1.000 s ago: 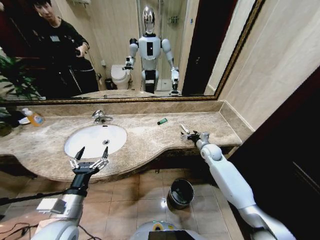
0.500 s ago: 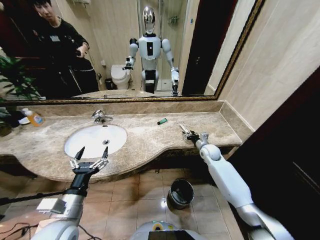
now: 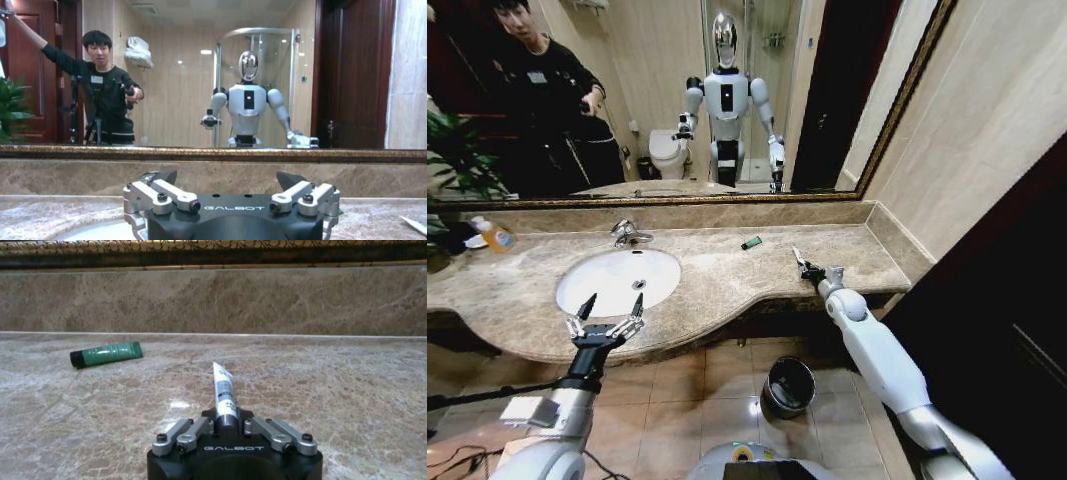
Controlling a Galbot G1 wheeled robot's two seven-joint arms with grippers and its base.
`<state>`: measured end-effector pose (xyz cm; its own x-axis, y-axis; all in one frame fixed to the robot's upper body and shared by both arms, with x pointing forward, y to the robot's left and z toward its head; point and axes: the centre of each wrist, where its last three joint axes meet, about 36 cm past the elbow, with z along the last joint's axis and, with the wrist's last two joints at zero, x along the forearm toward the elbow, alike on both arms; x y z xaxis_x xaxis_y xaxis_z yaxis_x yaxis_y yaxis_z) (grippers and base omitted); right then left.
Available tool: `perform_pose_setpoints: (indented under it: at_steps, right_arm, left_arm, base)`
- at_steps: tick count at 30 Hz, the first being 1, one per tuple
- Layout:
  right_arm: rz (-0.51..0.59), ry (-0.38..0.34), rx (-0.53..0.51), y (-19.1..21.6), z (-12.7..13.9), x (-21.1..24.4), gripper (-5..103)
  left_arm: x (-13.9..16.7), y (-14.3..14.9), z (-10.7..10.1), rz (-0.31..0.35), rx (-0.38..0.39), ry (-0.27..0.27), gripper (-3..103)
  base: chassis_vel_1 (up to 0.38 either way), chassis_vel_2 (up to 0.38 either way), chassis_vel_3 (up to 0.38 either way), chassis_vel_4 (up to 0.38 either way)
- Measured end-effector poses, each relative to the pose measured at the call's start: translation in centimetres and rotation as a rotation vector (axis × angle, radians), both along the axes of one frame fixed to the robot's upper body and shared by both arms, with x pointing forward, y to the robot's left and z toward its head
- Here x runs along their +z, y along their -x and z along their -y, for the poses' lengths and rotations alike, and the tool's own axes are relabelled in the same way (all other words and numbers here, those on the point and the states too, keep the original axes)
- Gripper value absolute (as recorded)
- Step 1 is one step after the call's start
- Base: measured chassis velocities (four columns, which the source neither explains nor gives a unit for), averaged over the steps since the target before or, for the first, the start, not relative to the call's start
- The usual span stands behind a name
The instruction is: Pick up the trash from the sink and place it in the trash bin.
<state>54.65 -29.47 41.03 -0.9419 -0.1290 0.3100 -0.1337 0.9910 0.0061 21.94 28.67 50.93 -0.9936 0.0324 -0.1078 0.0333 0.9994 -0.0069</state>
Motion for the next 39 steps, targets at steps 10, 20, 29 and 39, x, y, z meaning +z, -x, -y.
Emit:
perform_pose_setpoints:
  at_steps: [10,20,29,39]
  right_arm:
    - [0.088,-0.02,0.002,4.2,-0.4,2.9,18]
    - [0.188,0.002,0.014,11.1,1.5,6.8,18]
    - [0.151,-0.015,0.065,18.9,0.6,8.4,18]
    - [0.202,-0.065,0.142,26.1,-2.9,10.3,18]
  left_arm:
    - [0.0,0.0,0.0,0.0,0.0,0.0,100]
    - [0.0,0.0,0.0,0.0,0.0,0.0,100]
    - [0.0,0.0,0.0,0.0,0.0,0.0,100]
    - [0.0,0.0,0.0,0.0,0.0,0.0,100]
  base:
    - [0.0,0.0,0.0,0.0]
    - [0.0,0.0,0.0,0.0]
    - [0.0,0.0,0.0,0.0]
    - [0.0,0.0,0.0,0.0]
